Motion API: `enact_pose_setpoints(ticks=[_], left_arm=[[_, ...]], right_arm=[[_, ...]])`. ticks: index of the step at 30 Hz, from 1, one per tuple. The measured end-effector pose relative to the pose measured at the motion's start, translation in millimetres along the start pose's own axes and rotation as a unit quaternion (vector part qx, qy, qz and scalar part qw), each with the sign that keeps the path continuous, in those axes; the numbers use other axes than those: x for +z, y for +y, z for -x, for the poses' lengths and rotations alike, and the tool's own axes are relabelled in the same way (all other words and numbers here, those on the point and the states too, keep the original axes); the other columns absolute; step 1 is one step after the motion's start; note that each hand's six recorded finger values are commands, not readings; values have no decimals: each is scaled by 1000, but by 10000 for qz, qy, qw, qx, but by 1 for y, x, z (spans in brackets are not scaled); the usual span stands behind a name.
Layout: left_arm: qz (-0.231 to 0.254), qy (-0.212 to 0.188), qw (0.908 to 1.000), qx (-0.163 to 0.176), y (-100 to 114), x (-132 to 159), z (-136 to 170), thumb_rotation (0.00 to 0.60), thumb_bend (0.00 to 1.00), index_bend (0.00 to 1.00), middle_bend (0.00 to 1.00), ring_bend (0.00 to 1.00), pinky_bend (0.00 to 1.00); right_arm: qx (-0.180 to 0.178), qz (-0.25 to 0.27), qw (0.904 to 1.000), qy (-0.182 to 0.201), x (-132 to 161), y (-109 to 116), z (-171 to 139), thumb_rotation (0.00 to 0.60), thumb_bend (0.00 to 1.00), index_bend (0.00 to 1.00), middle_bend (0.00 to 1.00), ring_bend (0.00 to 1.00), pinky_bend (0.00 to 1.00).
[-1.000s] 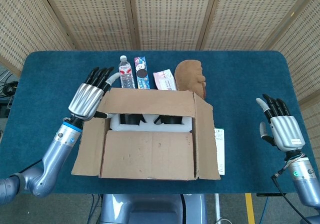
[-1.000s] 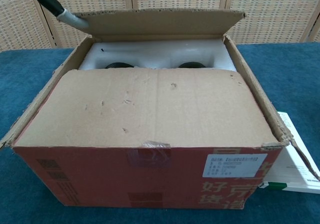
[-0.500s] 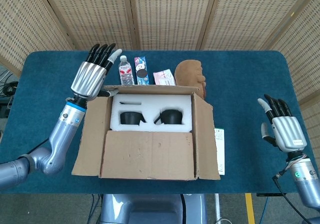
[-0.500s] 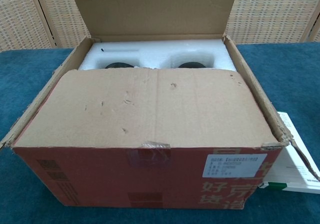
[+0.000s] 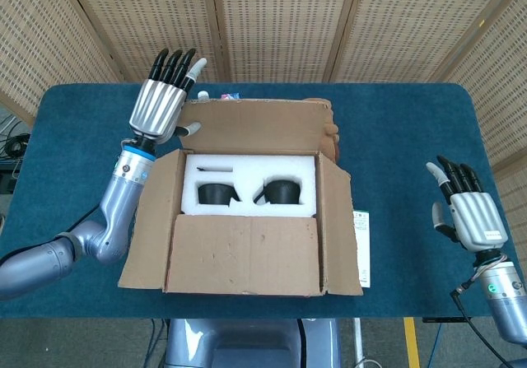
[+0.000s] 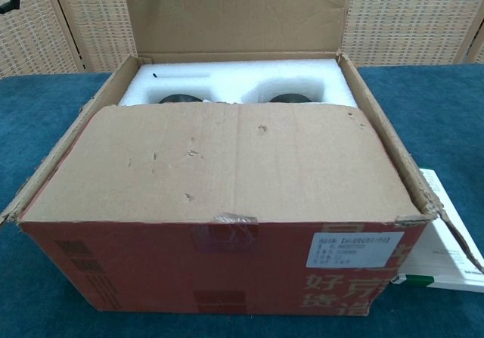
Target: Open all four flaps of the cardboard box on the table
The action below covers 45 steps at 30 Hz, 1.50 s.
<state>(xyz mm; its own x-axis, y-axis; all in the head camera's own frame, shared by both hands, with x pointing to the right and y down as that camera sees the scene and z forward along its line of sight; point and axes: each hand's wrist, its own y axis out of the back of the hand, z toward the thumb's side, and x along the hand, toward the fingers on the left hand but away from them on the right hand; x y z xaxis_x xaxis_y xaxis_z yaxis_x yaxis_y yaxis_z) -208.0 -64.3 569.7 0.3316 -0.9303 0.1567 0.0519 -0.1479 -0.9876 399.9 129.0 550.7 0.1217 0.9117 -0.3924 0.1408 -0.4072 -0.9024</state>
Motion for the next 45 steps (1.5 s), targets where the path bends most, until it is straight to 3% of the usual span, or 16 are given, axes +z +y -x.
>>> enact_pose_setpoints(ticks=[8,12,19,21,27,32,35,37,39,45], left_arm=[[-139,391,9978,-510,-19,-16,-4,486,163,0,0,0,0],[-196,406,9976,-526,-15,-17,-5,487,164,0,0,0,0],[247,274,9970,-675,-9,-11,5,487,189,0,0,0,0],[485,194,9950,-852,-6,-7,11,487,244,0,0,0,0],[1203,-101,9825,-1415,5,3,39,489,607,70,0,0,0],[1408,-354,9739,-1742,9,5,65,490,751,144,0,0,0],[1474,-481,9698,-1881,7,7,77,486,889,223,0,0,0],[1534,-532,9674,-1944,6,9,83,361,976,264,0,0,0],[1604,-576,9648,-2001,5,10,90,219,1000,289,0,0,0],[1948,-660,9518,-2276,-2,15,106,185,1000,296,0,0,0]], right_arm=[[18,7,10000,-21,-1,0,-2,600,709,16,0,0,0],[20,2,10000,-21,0,-1,-3,600,709,16,0,0,0],[-10,-7,10000,-16,2,1,-3,600,709,16,0,0,0],[3,-12,10000,-15,2,1,-3,600,711,16,0,0,0],[30,0,10000,-26,2,-2,-4,600,723,16,0,0,0],[32,19,10000,-28,3,-3,-5,600,724,16,0,0,0],[39,23,10000,-43,2,-3,-5,600,724,16,0,0,0],[36,27,10000,-45,2,-3,-5,600,724,16,0,0,0],[36,30,10000,-47,2,-3,-6,600,724,16,0,0,0],[29,37,10000,-57,1,-3,-7,600,724,16,0,0,0]])
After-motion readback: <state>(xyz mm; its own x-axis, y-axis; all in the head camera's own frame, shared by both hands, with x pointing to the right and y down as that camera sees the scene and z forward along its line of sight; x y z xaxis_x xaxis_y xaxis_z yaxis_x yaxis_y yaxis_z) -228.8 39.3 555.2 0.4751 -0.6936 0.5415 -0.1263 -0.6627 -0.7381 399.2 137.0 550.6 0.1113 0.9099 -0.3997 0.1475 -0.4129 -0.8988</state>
